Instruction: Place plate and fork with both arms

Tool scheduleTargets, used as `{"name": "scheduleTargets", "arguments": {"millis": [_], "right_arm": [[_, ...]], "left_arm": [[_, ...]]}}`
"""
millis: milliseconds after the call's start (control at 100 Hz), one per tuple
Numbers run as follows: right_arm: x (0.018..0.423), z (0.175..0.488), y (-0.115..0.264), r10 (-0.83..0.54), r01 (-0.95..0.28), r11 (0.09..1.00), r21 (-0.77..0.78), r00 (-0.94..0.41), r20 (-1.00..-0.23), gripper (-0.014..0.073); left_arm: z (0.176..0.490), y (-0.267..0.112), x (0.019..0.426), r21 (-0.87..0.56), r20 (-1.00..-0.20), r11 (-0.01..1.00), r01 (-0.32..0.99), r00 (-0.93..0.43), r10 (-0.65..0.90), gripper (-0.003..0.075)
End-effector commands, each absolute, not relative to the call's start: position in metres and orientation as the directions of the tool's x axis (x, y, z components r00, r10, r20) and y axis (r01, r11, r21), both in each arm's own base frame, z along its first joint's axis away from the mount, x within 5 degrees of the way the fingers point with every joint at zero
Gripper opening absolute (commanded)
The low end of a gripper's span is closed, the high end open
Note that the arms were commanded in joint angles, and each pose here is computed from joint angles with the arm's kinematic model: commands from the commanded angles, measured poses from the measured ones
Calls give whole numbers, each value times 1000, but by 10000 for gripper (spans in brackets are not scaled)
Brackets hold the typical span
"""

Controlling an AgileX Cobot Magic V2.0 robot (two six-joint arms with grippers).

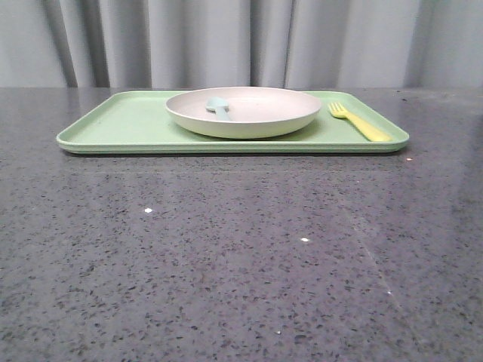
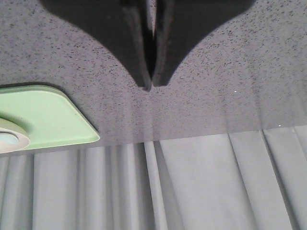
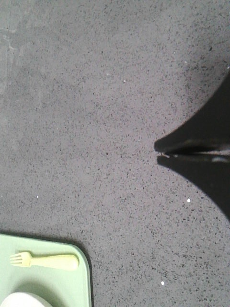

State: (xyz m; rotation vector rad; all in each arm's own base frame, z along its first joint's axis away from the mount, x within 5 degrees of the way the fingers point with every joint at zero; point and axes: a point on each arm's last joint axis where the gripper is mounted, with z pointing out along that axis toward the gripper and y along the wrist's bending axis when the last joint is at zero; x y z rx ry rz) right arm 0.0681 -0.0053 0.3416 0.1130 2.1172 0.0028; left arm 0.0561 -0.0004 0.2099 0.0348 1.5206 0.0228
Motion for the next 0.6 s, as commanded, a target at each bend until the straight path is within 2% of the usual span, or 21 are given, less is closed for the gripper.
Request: {"name": "scheduleTargets", "arguments": {"millis": [0, 370, 590], "right_arm": [[71, 354, -6, 68, 74, 996, 39, -443, -894, -119], [75, 349, -6, 48, 70, 997, 20, -421, -906, -119], [78, 322, -1, 2, -6, 1000, 4, -275, -961, -119]], "left_arm": [[215, -1, 53, 30, -988, 999, 13, 153, 28, -20], [215, -1, 53, 30, -988, 999, 13, 153, 28, -20], [215, -1, 53, 30, -988, 999, 13, 153, 28, -20]]}}
